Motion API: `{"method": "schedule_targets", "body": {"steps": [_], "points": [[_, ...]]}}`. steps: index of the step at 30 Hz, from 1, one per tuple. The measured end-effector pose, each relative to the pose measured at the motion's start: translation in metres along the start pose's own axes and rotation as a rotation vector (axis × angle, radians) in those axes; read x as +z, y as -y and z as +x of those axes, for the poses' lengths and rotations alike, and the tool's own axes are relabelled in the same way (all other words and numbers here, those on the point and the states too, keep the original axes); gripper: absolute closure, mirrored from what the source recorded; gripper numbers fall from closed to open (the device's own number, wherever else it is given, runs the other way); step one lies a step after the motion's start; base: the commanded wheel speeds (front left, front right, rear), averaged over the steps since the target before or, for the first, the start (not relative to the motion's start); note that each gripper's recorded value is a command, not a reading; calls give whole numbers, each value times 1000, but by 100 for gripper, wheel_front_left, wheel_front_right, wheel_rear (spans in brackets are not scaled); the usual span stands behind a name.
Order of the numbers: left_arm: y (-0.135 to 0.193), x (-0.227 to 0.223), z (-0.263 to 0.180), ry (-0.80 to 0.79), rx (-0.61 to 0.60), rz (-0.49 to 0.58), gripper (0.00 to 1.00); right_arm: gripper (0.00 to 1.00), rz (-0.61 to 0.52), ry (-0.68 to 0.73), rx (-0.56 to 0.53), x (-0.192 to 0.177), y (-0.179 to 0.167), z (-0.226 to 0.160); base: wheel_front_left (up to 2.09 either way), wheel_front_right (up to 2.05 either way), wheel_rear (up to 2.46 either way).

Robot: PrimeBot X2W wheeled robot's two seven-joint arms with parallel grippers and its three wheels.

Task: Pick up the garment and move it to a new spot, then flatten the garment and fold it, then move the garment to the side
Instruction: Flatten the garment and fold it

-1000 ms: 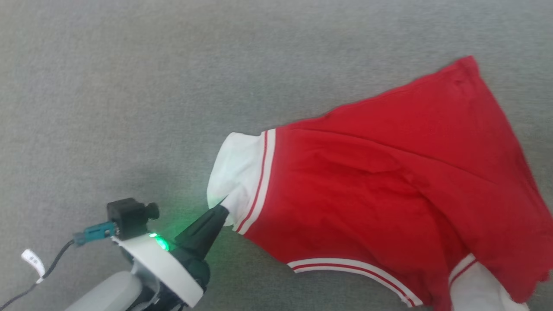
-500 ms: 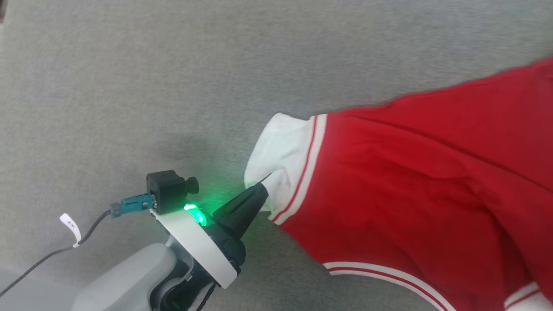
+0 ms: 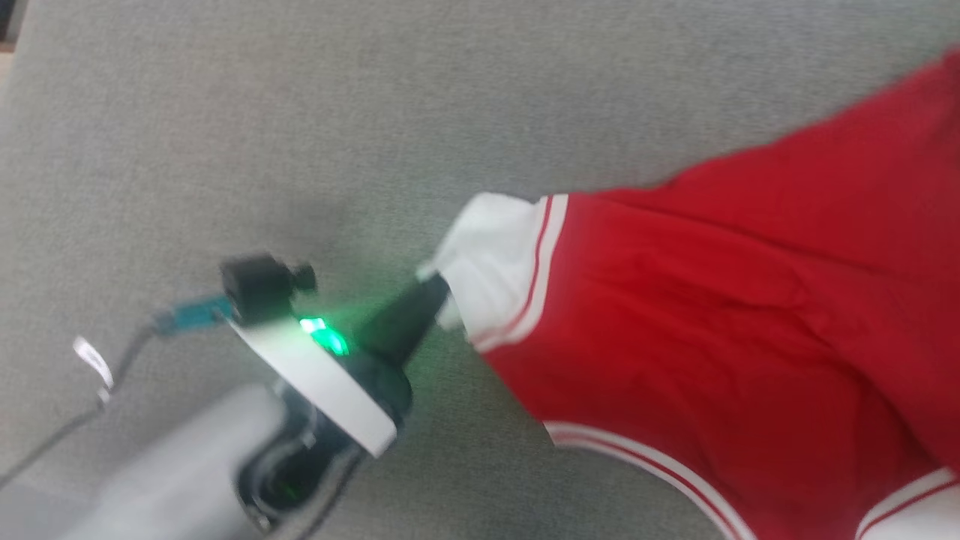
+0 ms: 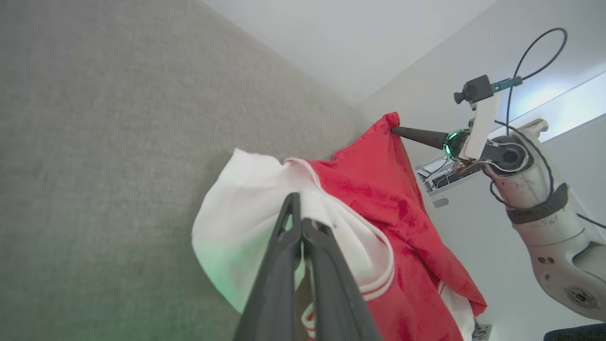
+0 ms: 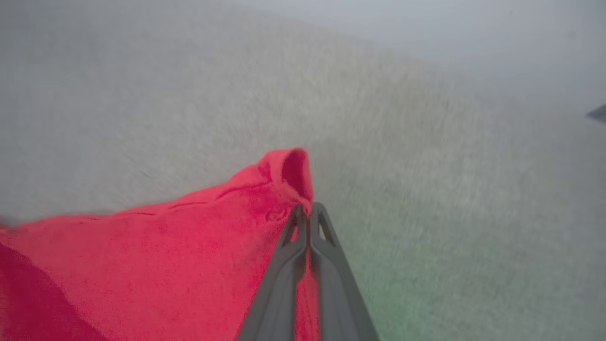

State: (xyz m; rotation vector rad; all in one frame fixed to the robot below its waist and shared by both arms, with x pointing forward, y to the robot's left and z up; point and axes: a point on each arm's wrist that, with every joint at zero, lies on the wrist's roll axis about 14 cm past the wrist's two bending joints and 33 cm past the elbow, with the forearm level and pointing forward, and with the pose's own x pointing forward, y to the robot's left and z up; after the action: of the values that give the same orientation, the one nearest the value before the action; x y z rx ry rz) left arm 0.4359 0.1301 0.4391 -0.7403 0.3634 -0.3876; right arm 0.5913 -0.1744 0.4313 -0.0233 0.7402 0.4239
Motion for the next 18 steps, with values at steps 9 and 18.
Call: {"method": "schedule_targets", "body": {"steps": [9,18], "points": [[23,113,54,170,-94,91,100,100,57,399,-131,95,43,-38,0,0,0],[42,272,116,467,-90,209,100,100,146,816,-294,199,92,-95,0,0,0]]}}
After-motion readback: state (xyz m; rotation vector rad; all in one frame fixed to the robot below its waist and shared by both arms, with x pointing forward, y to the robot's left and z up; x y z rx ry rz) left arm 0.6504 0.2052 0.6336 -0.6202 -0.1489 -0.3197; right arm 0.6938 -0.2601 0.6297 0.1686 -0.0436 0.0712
